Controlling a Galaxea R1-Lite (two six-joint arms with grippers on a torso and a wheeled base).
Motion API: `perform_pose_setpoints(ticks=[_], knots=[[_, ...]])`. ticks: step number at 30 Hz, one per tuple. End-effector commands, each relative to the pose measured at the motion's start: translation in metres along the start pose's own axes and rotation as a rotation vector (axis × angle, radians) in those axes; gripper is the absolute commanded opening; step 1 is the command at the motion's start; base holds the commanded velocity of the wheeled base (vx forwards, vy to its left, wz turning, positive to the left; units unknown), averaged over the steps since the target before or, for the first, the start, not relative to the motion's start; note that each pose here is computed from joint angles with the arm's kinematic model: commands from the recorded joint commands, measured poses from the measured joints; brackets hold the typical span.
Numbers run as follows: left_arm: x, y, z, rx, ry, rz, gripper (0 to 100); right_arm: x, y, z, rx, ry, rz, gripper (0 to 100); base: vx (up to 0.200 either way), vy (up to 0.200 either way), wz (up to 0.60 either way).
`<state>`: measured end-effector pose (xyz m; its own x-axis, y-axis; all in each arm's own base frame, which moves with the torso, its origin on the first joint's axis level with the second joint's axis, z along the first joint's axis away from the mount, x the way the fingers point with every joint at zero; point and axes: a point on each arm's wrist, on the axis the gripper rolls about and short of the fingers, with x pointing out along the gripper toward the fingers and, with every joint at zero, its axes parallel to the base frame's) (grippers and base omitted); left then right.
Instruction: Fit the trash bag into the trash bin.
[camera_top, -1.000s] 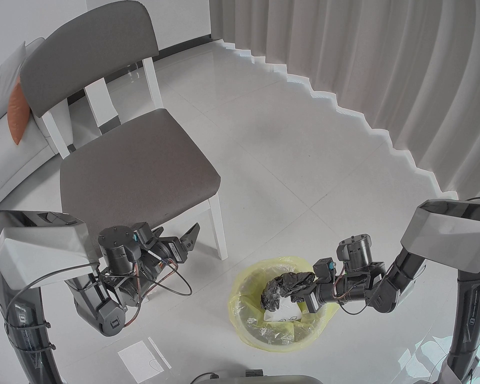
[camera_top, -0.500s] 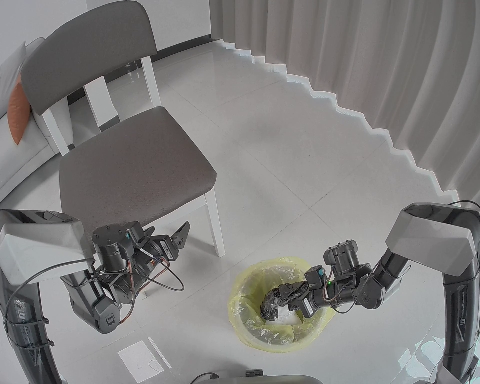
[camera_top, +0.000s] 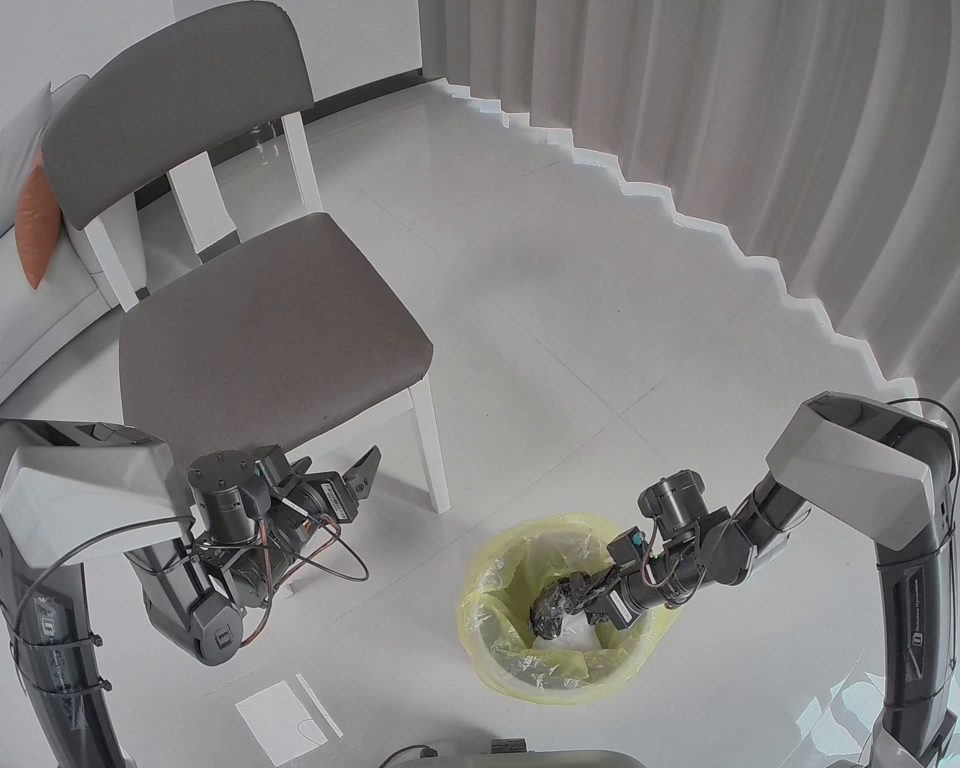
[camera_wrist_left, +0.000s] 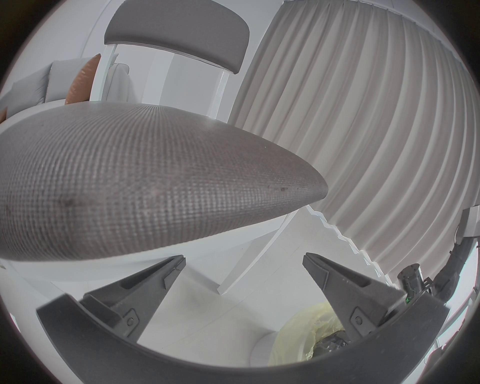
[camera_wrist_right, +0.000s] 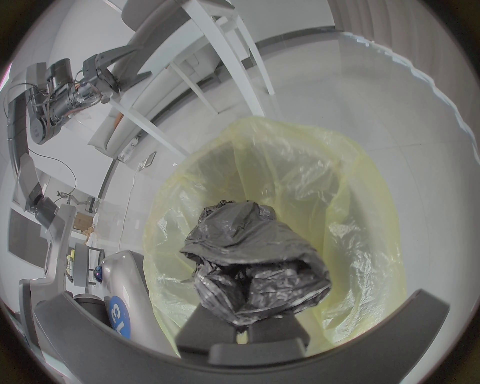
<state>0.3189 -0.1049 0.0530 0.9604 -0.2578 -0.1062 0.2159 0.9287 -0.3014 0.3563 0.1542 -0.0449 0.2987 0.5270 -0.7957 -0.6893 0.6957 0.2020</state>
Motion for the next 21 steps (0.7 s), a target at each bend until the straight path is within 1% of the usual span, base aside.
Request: perform_pose_setpoints(ticks=[1,7,8,21], knots=[[0.002,0.0013,0.0018,-0.002,-0.022,0.0,100,0.0091,-0.0116,0.0103,-0.011,0.007,-0.005,0,0.0,0.0,0.0],[0.004,0.0055,0.0025,-0.003,-0.022,-0.004,100,0.0131,-0.0129,0.0116,-0.02,0.027,0.001,0,0.0,0.0,0.0],[0.004,0.006,0.0027,-0.003,-0.022,-0.002,100,0.013,-0.0129,0.0119,-0.019,0.029,0.003,100,0.0,0.0,0.0],[0.0045,0.0068,0.0,-0.004,-0.013,-0.001,100,0.008,-0.0106,0.0141,-0.053,0.022,0.001,100,0.0,0.0,0.0]])
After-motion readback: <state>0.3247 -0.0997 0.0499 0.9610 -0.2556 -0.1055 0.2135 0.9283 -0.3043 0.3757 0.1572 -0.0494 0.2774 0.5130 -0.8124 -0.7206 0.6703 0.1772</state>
